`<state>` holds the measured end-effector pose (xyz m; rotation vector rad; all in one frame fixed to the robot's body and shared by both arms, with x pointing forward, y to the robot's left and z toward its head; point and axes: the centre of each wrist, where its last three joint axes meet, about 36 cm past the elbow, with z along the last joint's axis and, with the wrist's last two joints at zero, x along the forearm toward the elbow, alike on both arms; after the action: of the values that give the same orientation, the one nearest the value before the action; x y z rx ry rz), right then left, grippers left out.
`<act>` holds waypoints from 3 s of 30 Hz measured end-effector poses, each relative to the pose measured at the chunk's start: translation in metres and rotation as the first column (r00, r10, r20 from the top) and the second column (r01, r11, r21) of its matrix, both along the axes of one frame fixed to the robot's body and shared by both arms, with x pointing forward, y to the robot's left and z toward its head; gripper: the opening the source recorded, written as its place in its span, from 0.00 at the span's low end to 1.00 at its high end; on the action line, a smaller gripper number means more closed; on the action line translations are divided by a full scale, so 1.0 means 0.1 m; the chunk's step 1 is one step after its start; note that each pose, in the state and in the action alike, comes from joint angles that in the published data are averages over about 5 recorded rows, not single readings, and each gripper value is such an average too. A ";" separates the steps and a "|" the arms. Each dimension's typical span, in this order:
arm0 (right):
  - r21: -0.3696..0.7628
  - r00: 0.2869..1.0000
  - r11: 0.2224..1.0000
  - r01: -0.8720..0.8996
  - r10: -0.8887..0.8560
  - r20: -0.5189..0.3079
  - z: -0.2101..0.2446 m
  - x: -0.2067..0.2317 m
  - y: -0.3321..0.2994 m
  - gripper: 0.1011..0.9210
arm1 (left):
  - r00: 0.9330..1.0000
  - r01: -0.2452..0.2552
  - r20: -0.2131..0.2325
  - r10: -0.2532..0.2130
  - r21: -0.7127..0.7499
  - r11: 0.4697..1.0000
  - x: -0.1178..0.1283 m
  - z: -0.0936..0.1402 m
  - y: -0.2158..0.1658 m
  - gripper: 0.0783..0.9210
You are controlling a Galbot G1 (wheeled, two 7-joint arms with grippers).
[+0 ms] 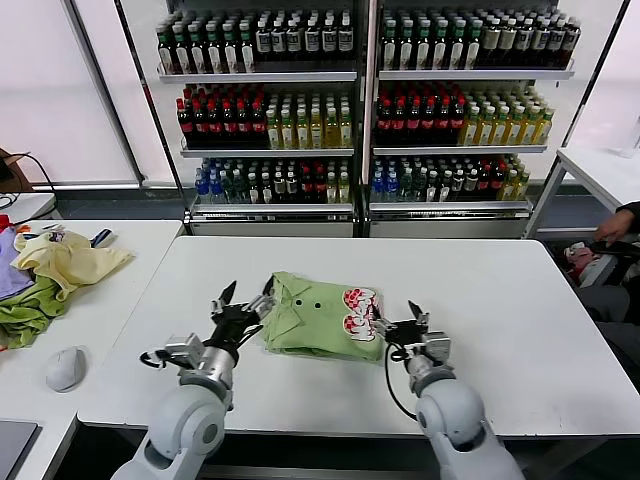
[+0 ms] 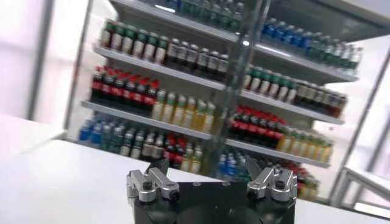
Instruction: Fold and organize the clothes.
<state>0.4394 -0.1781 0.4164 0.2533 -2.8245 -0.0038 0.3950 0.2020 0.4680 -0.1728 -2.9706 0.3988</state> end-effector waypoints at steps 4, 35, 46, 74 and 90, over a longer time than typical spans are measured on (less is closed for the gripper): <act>0.004 0.999 1.000 -0.003 0.003 -0.032 -0.12 0.14 0.22 0.88 | 0.999 -0.036 0.001 0.036 0.021 0.999 -0.08 -0.01 0.15 0.88; -0.140 0.995 0.989 0.037 -0.050 -0.090 -0.24 0.82 -0.12 0.08 | 0.999 -0.053 0.005 0.052 0.087 0.995 -0.18 0.00 0.29 0.88; -0.282 0.999 0.959 -0.001 0.014 0.044 -0.11 1.04 -0.74 0.28 | 0.999 -0.039 0.004 0.039 0.089 0.995 -0.16 0.00 0.21 0.88; -0.119 0.958 0.986 0.121 -0.085 0.274 0.04 -0.55 -1.34 0.88 | 0.999 0.011 0.030 -0.014 0.090 0.996 -0.43 0.07 0.06 0.88; -0.078 0.955 0.985 0.151 -0.126 0.267 0.25 -1.10 -1.40 0.88 | 0.998 0.012 0.055 -0.017 0.106 0.994 -0.60 0.13 0.01 0.88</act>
<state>0.3293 -0.3184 0.4413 0.0336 -3.0882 0.1473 0.3345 0.2026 0.4810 -0.1969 -3.0338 0.2381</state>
